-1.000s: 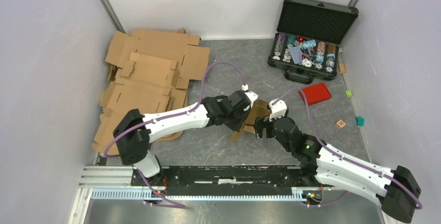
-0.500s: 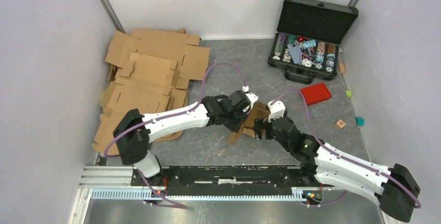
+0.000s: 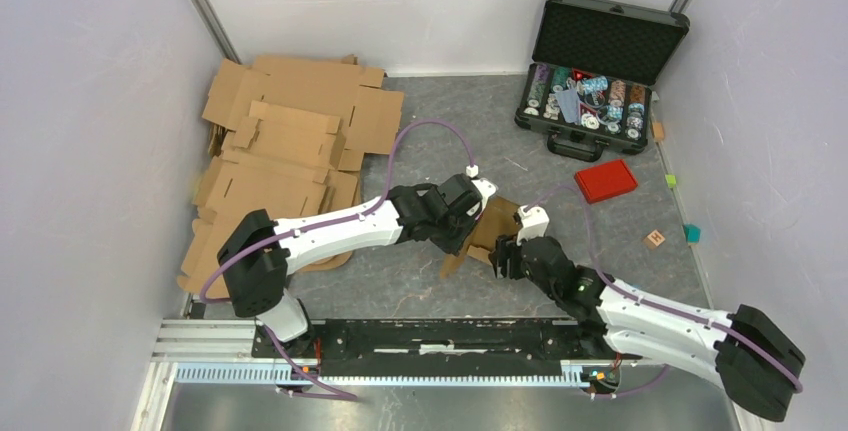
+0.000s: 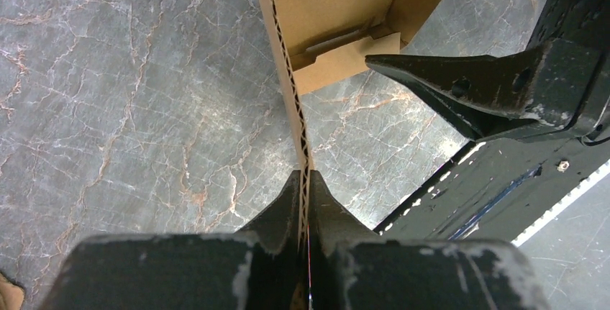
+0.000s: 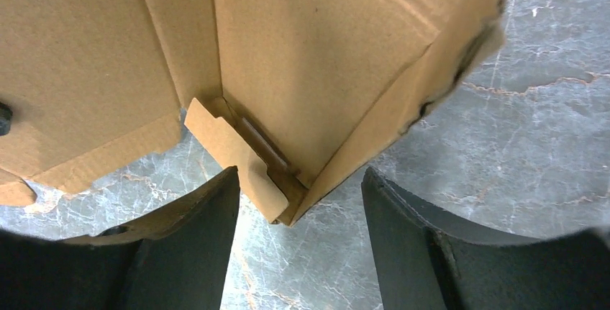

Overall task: Fold the paper box
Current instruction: Fold the paper box at the center of the board.

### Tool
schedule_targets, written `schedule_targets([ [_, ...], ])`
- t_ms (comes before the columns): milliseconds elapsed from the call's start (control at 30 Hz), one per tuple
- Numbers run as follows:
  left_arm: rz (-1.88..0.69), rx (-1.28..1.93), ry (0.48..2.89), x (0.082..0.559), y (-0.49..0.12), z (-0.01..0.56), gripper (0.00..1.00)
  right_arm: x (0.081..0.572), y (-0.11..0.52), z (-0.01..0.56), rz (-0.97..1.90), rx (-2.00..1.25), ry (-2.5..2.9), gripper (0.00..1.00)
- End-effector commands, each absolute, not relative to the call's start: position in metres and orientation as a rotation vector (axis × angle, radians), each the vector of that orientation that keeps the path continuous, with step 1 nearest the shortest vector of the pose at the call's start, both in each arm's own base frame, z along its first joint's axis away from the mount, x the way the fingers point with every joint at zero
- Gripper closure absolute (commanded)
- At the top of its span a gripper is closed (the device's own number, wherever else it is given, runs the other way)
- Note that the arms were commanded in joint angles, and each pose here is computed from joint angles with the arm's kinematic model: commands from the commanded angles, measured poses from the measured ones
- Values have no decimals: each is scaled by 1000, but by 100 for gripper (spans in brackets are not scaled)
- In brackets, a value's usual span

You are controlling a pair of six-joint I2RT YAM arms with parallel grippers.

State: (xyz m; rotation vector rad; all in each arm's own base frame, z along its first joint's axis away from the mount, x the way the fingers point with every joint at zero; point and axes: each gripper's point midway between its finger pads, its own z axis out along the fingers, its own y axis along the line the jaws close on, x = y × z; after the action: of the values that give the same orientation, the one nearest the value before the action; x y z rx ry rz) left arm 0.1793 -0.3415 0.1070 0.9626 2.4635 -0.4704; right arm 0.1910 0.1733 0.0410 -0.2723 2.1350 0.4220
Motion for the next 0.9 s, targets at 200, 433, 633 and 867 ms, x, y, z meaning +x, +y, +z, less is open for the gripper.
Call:
schedule_targets([
  [200,-552,898,2448,177,-349,110,93,202,183,40,439,-223,2121,37],
  [433,-578,873,2431,177,-350,110,92,199,179,26,386,-255,2163,41],
  [633,-626,886,2434,172,-354,111,92,199,175,20,310,-283,2189,41],
  [867,-638,887,2432,171,-356,111,92,199,176,19,239,-320,2192,42],
])
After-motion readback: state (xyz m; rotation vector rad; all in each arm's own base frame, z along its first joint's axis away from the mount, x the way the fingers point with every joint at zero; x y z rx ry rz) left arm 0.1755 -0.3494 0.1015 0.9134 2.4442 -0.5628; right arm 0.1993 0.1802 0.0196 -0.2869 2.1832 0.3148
